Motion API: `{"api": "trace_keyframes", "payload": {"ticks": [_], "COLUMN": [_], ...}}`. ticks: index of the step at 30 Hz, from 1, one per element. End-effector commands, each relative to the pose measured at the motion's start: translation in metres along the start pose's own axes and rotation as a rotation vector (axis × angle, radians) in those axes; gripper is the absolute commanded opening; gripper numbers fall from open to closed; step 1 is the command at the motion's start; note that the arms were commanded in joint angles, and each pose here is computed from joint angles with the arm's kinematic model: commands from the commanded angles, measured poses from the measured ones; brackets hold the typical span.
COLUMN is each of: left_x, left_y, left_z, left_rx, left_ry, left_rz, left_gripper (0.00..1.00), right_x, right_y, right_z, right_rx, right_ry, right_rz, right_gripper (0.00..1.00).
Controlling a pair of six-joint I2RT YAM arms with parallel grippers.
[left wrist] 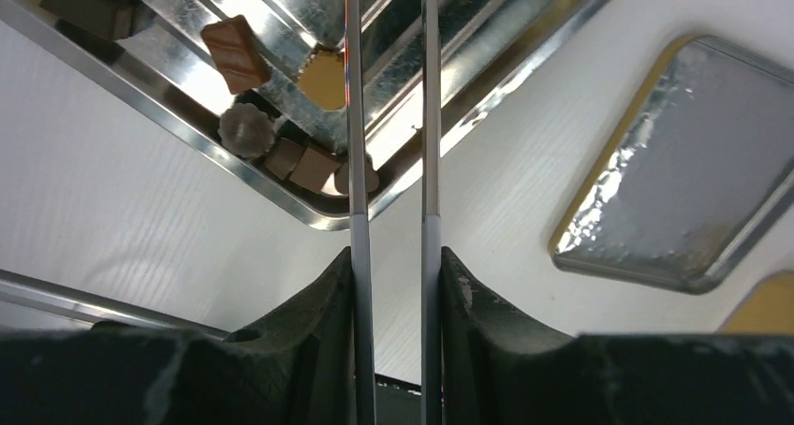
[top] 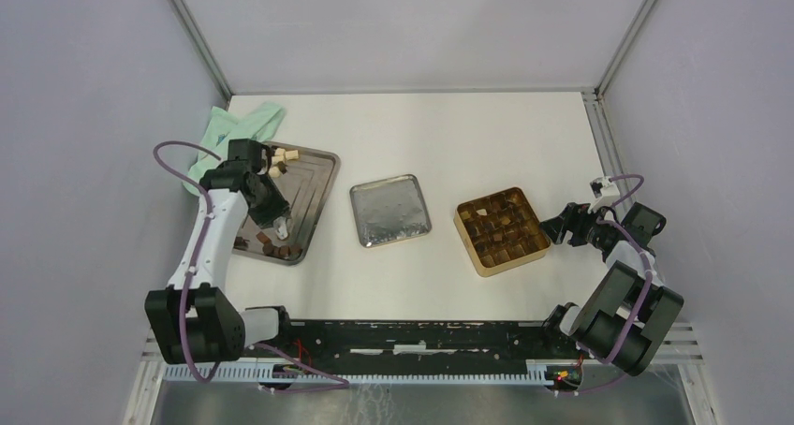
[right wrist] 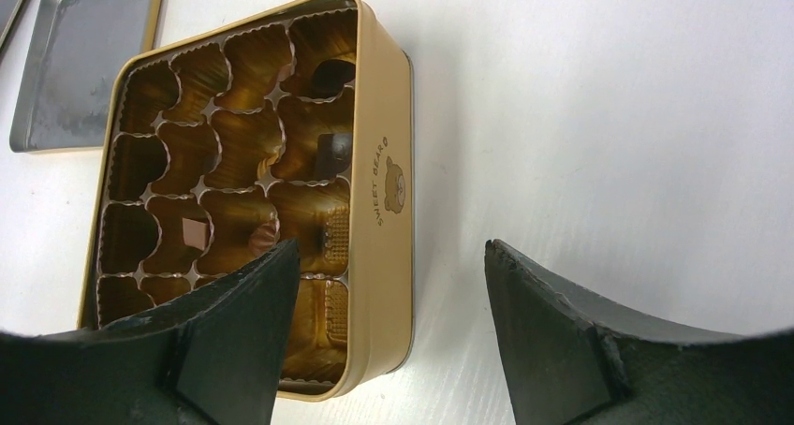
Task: Pack the chocolate
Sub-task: Pick up the fake chocolate from the plate, then place the fake chocolate in the packing box.
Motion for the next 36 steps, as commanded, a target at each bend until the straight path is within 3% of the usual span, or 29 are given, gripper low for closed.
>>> {"api": "trace_keyframes", "payload": {"ticks": [1, 6, 18, 29, 36], "left_x": [0.019, 0.022, -0.007, -0.082, -0.145], "left_y": [-0.036, -0.059, -0.128, -0.168, -0.167], "left_z": [-0.033, -0.067, -0.185, -0.286, -0.335], "left_rx": [-0.213, -0.384, -0.817, -1.173, -1.269], "left_ry": [0.009, 0.05, 0.351, 0.664, 0.945], "left_rz": [-0.116, -0.164, -0.279, -0.303, -0.216], "left_gripper": [0.02, 0.02, 0.02, 0.02, 0.02], "right_x": [0.018, 0.016, 0.023, 0.038, 0.035], "right_y": [-0.002, -0.002, -0.007, -0.02, -0.028], "right_z": [0.005, 0.007, 0.01, -0.008, -0.027], "right_rx": [0.037, 0.044, 0.024, -0.146, -0.277], "right_ry": [-0.066, -0.083, -0.105, -0.085, -0.061], "right_rz": [-0.035, -0.032, -0.038, -0.062, -0.082], "right_gripper": [0.78, 0.78, 0.79, 0.79, 0.79]}}
Point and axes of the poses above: each gripper's point midway between its finger pads, its own y axis out along the fingers, its own z axis along the line the jaws close on, x = y × z, the point moved 1 cm from there along -y, back along the fingers, and after that the axes turned 13 degrees about y, right-handed, at the moved point
